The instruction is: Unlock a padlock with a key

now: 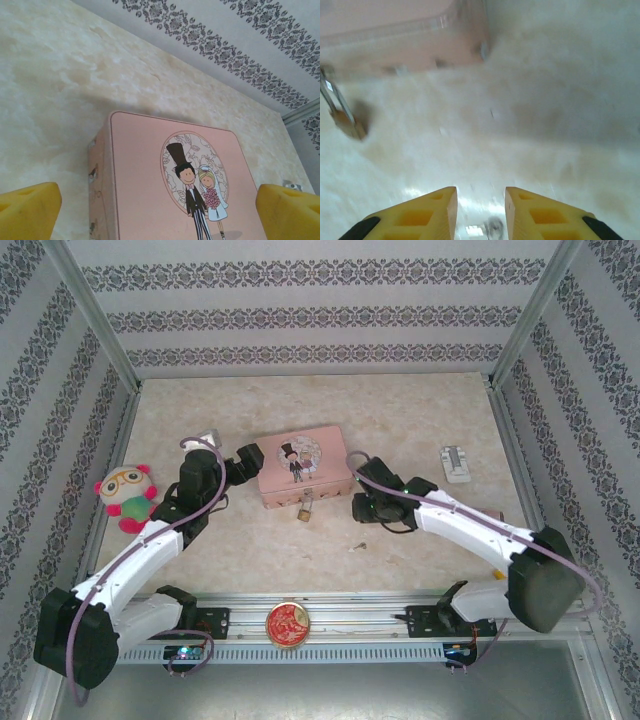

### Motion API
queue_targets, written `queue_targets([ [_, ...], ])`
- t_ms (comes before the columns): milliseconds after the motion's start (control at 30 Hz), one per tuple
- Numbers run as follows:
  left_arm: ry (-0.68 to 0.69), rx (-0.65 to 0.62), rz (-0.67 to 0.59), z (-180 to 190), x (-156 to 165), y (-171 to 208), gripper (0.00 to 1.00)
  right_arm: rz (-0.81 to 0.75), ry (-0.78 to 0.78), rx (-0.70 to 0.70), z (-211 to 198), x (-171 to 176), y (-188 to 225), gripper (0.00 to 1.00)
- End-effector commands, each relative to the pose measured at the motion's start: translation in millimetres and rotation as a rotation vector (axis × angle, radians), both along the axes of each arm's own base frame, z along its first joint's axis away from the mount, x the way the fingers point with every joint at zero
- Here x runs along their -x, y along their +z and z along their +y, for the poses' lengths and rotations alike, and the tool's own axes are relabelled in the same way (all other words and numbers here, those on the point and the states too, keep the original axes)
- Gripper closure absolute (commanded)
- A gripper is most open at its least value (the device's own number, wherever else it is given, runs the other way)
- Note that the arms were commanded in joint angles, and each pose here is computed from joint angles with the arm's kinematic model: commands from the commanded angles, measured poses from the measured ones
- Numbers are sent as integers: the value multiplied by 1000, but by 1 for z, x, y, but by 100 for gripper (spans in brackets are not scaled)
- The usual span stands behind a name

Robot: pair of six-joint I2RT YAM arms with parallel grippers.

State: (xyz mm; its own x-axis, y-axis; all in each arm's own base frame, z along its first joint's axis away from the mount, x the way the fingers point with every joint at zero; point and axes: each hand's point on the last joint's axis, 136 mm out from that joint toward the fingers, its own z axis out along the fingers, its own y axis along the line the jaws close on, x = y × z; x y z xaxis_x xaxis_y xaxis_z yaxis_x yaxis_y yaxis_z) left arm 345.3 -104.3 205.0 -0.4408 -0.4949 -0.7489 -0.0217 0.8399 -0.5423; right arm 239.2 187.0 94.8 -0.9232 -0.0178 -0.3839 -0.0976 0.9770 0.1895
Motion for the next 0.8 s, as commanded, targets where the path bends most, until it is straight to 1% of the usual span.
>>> queue_targets([
  [0, 39, -66, 12, 14, 8, -9, 1, 93, -13, 143, -34, 40, -17, 70],
  [200, 41, -59, -12, 13, 6, -4, 1, 116, 5, 167, -29, 55, -30, 73],
  [367, 42, -47, -7, 12, 3, -4, 1, 139, 62, 223, -13, 57, -38, 73],
  [533, 49, -31, -9, 11, 1, -7, 1, 177, 77, 281, -9, 55, -50, 74],
  [767, 53, -37, 5, 12, 2, -12, 1, 184, 95, 271, 3, 50, -55, 73],
])
